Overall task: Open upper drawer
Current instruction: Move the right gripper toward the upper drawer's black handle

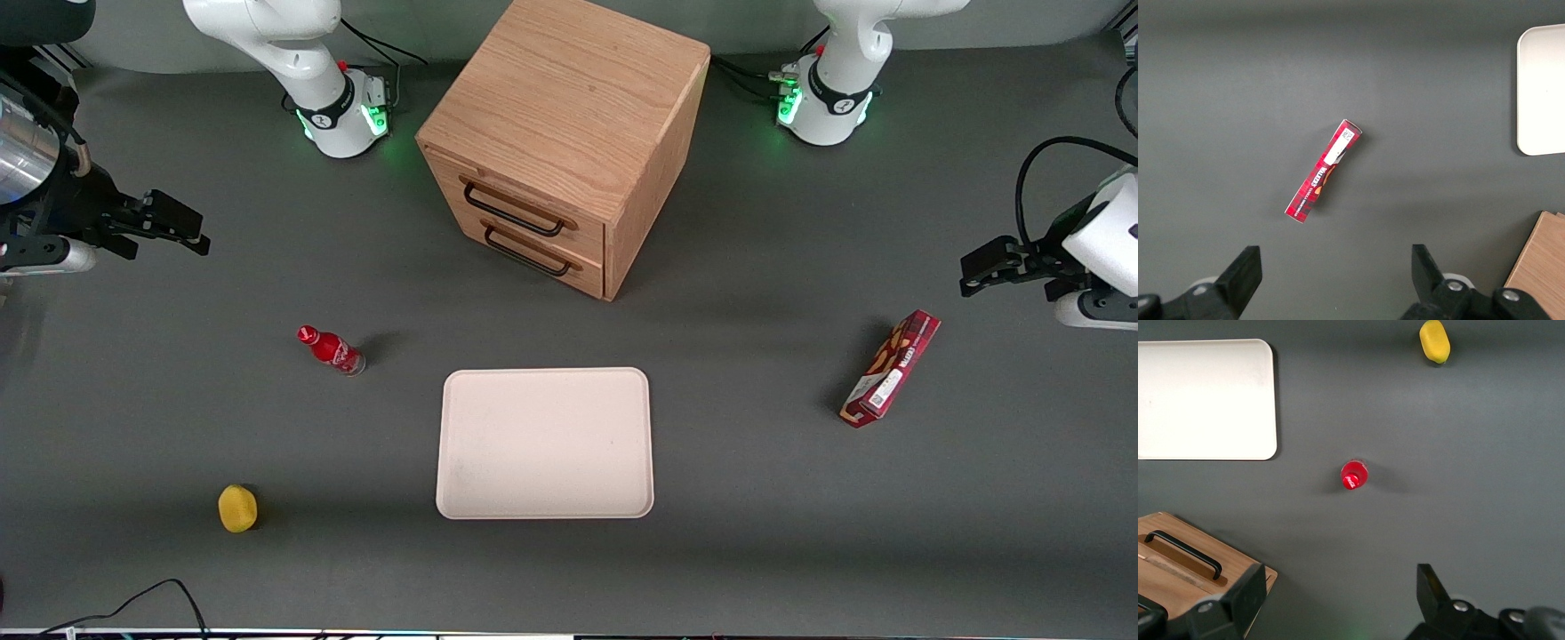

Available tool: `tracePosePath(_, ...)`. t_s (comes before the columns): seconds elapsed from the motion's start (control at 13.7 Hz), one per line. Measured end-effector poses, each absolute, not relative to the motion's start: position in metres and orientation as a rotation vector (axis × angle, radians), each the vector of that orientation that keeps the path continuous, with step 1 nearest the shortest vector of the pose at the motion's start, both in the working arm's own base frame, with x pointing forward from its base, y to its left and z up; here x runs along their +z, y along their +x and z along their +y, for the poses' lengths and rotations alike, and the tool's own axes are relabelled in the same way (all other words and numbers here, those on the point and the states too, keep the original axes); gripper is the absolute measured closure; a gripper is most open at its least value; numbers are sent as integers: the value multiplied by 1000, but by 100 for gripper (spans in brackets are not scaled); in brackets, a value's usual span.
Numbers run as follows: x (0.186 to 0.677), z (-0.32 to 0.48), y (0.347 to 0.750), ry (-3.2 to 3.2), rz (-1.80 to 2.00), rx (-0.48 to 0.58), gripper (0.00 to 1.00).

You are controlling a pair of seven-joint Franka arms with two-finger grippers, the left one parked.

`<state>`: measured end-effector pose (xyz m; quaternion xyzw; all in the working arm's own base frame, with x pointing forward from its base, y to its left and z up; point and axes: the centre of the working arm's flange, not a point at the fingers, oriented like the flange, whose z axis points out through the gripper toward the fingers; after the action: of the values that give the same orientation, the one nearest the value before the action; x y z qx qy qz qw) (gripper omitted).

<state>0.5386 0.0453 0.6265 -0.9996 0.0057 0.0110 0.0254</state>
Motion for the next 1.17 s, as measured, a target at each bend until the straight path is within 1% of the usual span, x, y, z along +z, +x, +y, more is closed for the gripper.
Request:
tracePosePath(0.51,633,45,538,-3090,20,22,0)
tracePosePath(0.58,633,47,537,-3088,15,30,0)
tracePosePath(0.73,636,59,531,-3083,-26,80,0)
tracePosePath(0.8,637,75,527,-3079,-71,104,0)
tracePosePath(0.95,641,120,518,-3033,-219,113,0)
tracePosePath(1.17,641,179,501,-2889,-632,132,0)
